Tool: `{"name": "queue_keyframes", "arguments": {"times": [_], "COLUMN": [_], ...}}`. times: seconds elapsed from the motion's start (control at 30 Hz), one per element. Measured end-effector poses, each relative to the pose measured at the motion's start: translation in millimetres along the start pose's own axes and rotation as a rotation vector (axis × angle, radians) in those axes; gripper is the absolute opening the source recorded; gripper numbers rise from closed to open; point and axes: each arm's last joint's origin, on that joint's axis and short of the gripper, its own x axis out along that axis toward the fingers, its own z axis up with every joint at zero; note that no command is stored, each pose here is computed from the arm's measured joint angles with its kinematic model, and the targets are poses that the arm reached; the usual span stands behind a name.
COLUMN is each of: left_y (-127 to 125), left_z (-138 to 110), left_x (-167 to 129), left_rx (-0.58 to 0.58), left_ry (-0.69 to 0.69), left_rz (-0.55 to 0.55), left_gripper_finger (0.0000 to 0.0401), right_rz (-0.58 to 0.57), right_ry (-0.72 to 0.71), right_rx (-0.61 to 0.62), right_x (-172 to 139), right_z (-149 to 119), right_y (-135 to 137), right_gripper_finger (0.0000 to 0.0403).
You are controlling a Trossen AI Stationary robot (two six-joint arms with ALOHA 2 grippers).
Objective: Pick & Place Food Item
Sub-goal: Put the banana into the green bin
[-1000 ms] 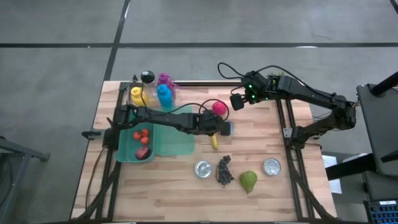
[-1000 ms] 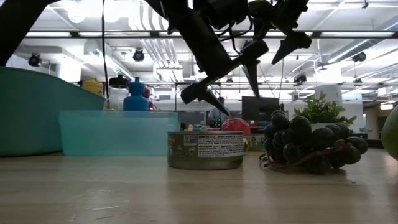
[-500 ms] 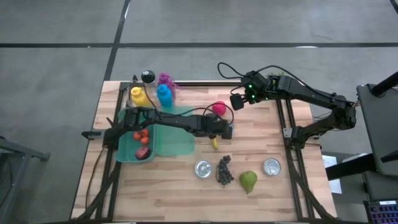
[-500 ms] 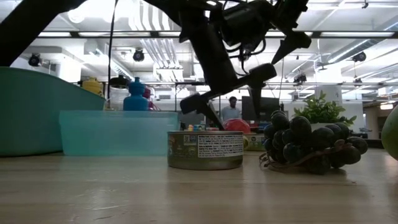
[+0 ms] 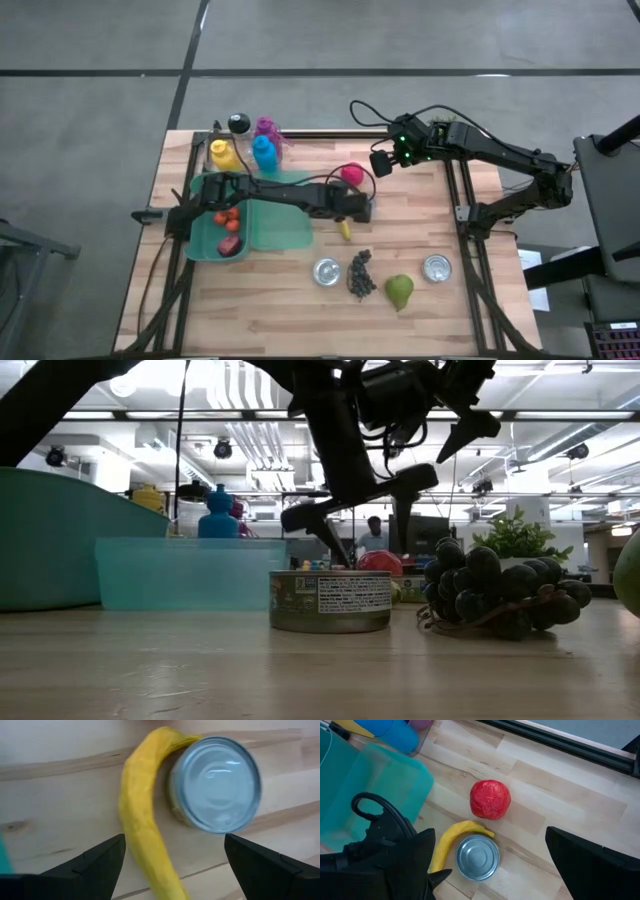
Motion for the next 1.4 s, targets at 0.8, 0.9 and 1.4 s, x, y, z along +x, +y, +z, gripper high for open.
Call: {"name": "queue_keyframes", "arguments": {"times": [0.8, 0.9, 1.4], "left_y": [6.9, 7.8, 14.4], "left_z": [-8.1, -8.9, -11.1], "left_x": [22.0, 23.2, 22.8], "left_rx": [-0.023, -0.02, -0.011], "left_ry": [0.058, 0.059, 0.094], "left_rz": [0.068, 0.075, 0.136], "left_gripper_finger": [0.0346, 0.0346, 0.0346], "right_rz": [0.0, 0.0, 0.0], "right_ry": [0.0, 0.0, 0.0], "right_rx": [0.0, 0.0, 0.0], "right_x": [-0.1, -0.1, -0.1], "right_z": [0.1, 0.1, 0.0], "right_y": [-0.1, -0.1, 0.0], "right_gripper_finger": [0.0378, 0.0378, 0.0378]}}
